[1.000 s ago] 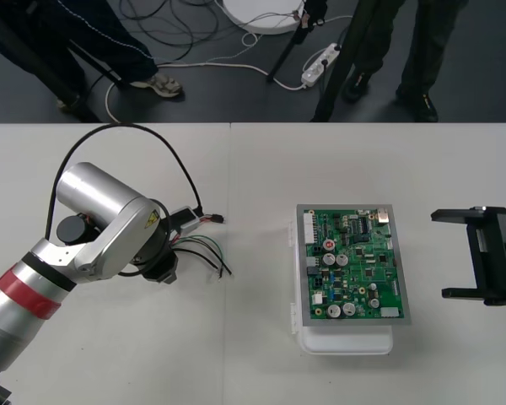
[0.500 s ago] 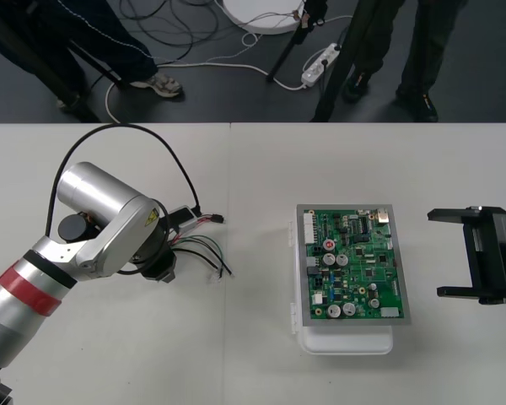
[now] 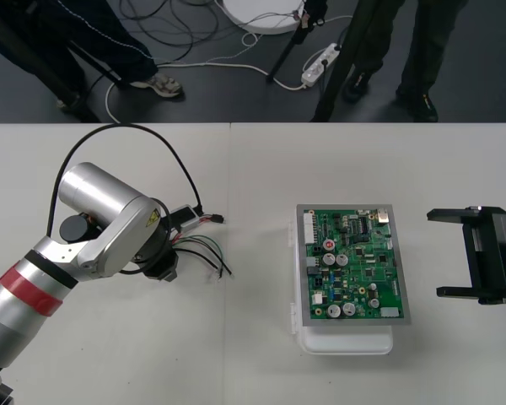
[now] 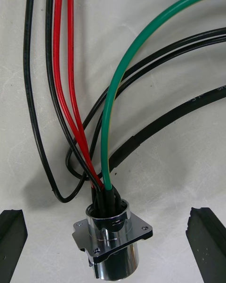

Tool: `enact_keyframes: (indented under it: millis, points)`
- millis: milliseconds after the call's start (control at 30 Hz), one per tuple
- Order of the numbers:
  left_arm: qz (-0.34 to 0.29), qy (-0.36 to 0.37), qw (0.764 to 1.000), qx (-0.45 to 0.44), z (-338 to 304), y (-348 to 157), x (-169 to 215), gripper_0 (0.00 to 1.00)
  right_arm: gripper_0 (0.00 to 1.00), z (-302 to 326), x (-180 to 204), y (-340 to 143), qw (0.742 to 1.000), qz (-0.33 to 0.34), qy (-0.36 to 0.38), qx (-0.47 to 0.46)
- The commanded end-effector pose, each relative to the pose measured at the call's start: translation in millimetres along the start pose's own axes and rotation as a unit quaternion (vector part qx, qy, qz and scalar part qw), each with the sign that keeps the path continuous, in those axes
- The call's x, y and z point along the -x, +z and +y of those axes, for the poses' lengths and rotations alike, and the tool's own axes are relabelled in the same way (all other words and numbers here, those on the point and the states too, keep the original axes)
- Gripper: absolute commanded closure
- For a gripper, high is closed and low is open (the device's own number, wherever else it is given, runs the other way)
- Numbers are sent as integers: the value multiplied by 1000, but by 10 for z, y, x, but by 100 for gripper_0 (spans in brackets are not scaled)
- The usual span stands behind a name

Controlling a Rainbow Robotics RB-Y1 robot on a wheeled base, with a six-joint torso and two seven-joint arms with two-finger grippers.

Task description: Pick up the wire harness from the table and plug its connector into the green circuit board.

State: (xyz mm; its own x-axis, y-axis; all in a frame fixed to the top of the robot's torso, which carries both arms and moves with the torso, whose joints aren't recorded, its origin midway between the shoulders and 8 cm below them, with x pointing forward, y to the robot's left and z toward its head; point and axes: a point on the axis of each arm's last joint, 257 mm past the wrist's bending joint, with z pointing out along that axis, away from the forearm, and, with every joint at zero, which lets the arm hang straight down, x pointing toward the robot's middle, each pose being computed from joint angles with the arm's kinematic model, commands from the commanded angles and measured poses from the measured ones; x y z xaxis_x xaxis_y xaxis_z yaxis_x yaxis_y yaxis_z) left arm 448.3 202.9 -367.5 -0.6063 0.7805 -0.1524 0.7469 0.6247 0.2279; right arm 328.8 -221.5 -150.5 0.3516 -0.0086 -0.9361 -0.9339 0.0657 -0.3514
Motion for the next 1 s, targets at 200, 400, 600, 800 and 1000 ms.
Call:
enact_keyframes:
  millis: [200, 400, 600, 800, 1000]
  points:
    - [-33, 62, 997, 16, -13, -96, 361, 100, 0, 16, 82, 131, 1000, -10, -5, 24]
    - [-28, 62, 998, 14, -1, -48, 316, 100, 0, 28, 93, 130, 1000, -12, -2, 27]
    - [-35, 69, 997, 16, 9, -40, 354, 100, 0, 27, 99, 132, 1000, -13, -1, 27]
    - [-36, 78, 996, 17, 6, -37, 359, 100, 0, 29, 102, 135, 1000, -13, -1, 28]
    - [-40, 74, 996, 18, 15, -46, 377, 100, 0, 48, 122, 137, 999, -17, -1, 32]
